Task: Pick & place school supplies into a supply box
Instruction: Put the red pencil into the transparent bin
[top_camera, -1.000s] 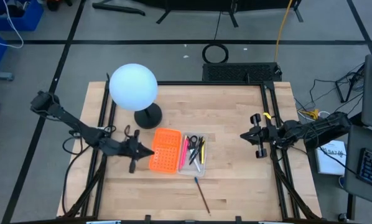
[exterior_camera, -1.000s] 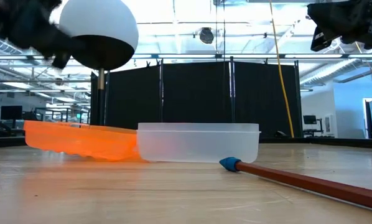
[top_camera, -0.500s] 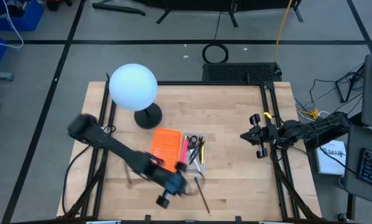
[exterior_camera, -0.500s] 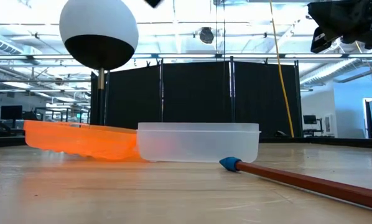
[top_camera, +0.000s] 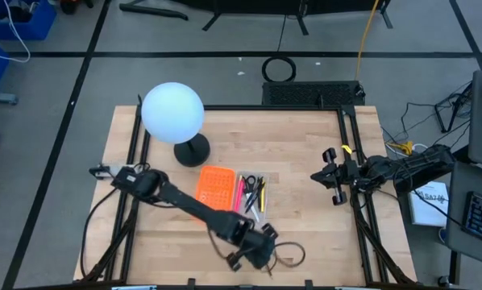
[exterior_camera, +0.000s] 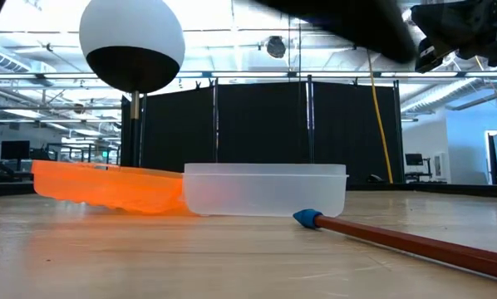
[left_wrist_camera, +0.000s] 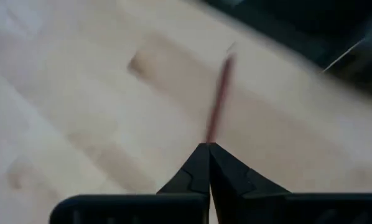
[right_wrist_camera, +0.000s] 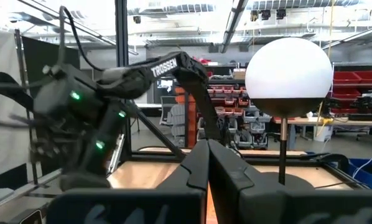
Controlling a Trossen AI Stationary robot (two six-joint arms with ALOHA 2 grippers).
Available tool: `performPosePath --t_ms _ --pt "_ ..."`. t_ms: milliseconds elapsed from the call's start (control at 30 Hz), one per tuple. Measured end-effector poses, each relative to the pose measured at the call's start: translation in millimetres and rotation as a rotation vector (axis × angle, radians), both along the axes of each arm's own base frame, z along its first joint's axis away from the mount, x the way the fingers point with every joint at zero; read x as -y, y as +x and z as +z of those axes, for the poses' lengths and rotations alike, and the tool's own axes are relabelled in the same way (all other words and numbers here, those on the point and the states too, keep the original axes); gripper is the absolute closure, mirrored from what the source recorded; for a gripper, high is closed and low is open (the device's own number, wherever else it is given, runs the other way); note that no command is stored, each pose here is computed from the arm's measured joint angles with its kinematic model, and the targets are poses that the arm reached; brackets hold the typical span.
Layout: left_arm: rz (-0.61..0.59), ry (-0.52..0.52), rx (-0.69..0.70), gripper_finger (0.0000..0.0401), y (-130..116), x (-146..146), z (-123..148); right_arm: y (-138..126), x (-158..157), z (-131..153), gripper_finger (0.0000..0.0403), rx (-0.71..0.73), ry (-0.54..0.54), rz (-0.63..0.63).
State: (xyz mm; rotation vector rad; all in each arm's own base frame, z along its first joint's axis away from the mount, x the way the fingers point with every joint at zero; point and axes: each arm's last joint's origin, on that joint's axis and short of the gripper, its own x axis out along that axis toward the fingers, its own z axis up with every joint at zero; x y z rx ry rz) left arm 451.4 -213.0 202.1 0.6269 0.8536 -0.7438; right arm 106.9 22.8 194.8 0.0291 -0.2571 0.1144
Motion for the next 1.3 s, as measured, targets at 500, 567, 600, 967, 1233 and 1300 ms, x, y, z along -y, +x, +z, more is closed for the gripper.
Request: performPosePath --t_ms 500,567,600,967,1233,1300 --pt "-0.099 0.059 0.016 0.0257 9.9 -24.5 -7.2 1.8 -0.4 -4.2 0.0403 -0.042 -0.023 -0.003" --pt "-0.100 0.071 0.019 0.0243 9.5 -24.0 -7.4 1.8 -0.4 -4.0 0.0403 -0.040 -0.031 -0.005" --pt "-0.101 0.072 0.019 0.0238 9.6 -24.1 -7.4 1.8 -0.5 -4.1 0.0403 -0.041 -0.031 -0.005" --pt "-0.175 0.149 0.047 0.0219 6.5 -28.8 -33.5 1.8 -0.4 -3.9 0.0403 -0.034 -0.063 -0.015" --pt "-0.169 0.187 0.030 0.0219 4.3 -40.0 -51.3 1.8 -0.4 -3.8 0.0403 -0.035 -0.061 -0.015" --pt "-0.178 0.196 0.010 0.0219 2.1 -41.1 -54.2 1.8 -0.4 -4.0 0.0403 -0.035 -0.062 -0.015"
